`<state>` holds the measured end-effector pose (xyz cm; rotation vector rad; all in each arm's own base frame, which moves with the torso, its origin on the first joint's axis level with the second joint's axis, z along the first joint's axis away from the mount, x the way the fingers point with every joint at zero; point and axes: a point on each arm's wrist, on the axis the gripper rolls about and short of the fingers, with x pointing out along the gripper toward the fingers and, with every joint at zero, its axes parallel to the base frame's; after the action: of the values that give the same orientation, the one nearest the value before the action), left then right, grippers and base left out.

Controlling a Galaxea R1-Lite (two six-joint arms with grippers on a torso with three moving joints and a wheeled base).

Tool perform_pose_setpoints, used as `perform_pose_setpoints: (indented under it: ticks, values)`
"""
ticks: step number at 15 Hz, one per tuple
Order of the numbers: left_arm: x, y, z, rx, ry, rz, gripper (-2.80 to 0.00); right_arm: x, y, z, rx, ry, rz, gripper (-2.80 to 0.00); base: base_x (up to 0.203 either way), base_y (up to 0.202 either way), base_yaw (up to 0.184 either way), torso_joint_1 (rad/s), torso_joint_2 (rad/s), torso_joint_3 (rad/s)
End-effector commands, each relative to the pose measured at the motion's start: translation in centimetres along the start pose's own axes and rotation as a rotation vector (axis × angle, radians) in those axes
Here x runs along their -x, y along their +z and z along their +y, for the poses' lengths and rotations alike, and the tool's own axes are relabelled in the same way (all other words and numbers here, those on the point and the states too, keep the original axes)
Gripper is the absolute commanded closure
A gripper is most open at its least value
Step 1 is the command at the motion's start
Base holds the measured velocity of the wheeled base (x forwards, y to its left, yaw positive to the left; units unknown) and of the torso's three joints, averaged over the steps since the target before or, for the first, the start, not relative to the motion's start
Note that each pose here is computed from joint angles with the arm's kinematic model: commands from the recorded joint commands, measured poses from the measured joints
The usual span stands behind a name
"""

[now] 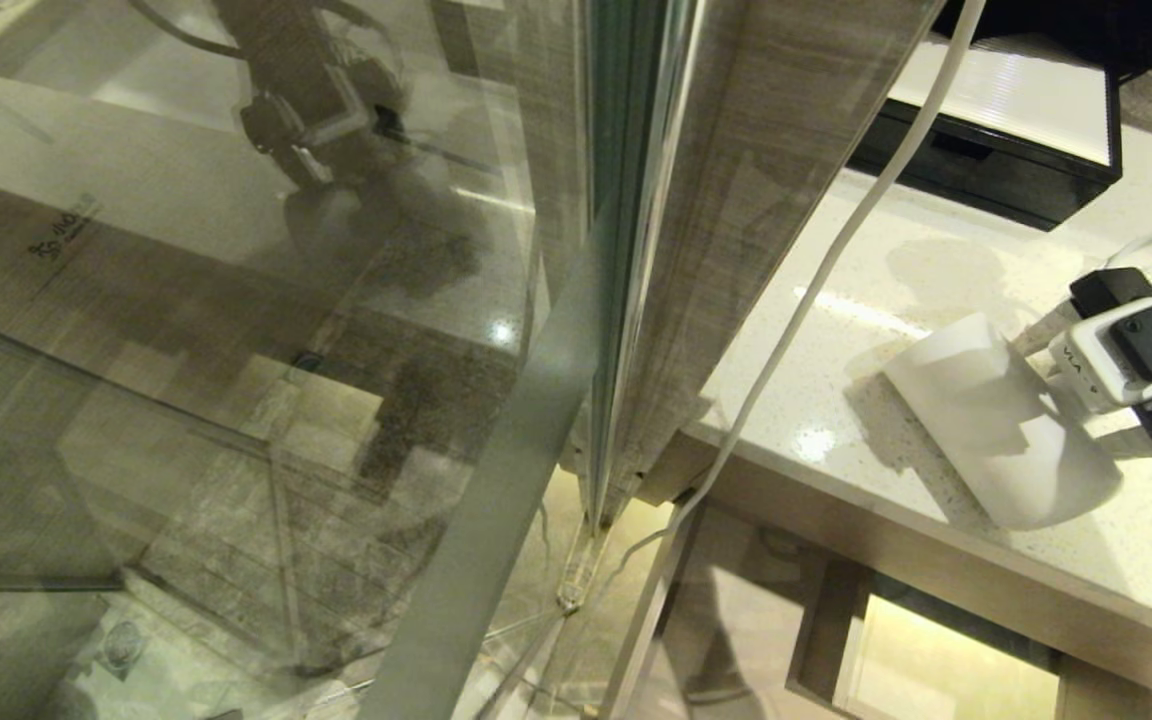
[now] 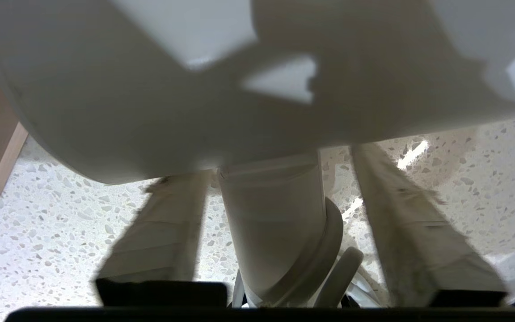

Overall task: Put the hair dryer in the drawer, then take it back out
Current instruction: Pick up the hairdryer, then put it into the drawer

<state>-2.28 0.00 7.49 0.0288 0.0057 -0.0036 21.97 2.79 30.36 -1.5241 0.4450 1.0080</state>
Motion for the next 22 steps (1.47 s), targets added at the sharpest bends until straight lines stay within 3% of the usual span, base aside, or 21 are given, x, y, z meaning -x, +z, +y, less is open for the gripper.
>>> perform_pose_setpoints:
  ticks: [1, 5, 9, 13, 18, 22]
  values:
    - [0.0, 0.0, 0.0, 0.000, 0.000, 0.002, 0.00, 0.3, -0.1, 0.2, -0.002, -0.001, 0.006, 0.00, 0.000, 0.000, 0.000, 0.000, 0.00, 0.000]
    - [0.0, 0.0, 0.0, 0.000, 0.000, 0.002, 0.00, 1.6, -0.3, 0.6, -0.063, -0.038, 0.029, 0.00, 0.000, 0.000, 0.000, 0.000, 0.00, 0.000]
    - [0.0, 0.0, 0.0, 0.000, -0.001, 0.001, 0.00, 3.4, 0.1, 1.0, -0.315, -0.098, 0.029, 0.00, 0.000, 0.000, 0.000, 0.000, 0.00, 0.000]
    - [0.0, 0.0, 0.0, 0.000, 0.000, 0.002, 0.00, 6.3, 0.7, 2.3, -0.483, -0.191, 0.028, 0.00, 0.000, 0.000, 0.000, 0.000, 0.00, 0.000]
    - [0.0, 0.0, 0.0, 0.000, 0.000, 0.002, 0.00, 10.3, 1.8, 4.8, -0.829, -0.330, 0.006, 0.00, 0.000, 0.000, 0.000, 0.000, 0.00, 0.000]
    - [0.0, 0.0, 0.0, 0.000, 0.000, 0.000, 0.00, 12.8, 2.9, 7.9, -1.185, -0.429, -0.002, 0.00, 0.000, 0.000, 0.000, 0.000, 0.00, 0.000]
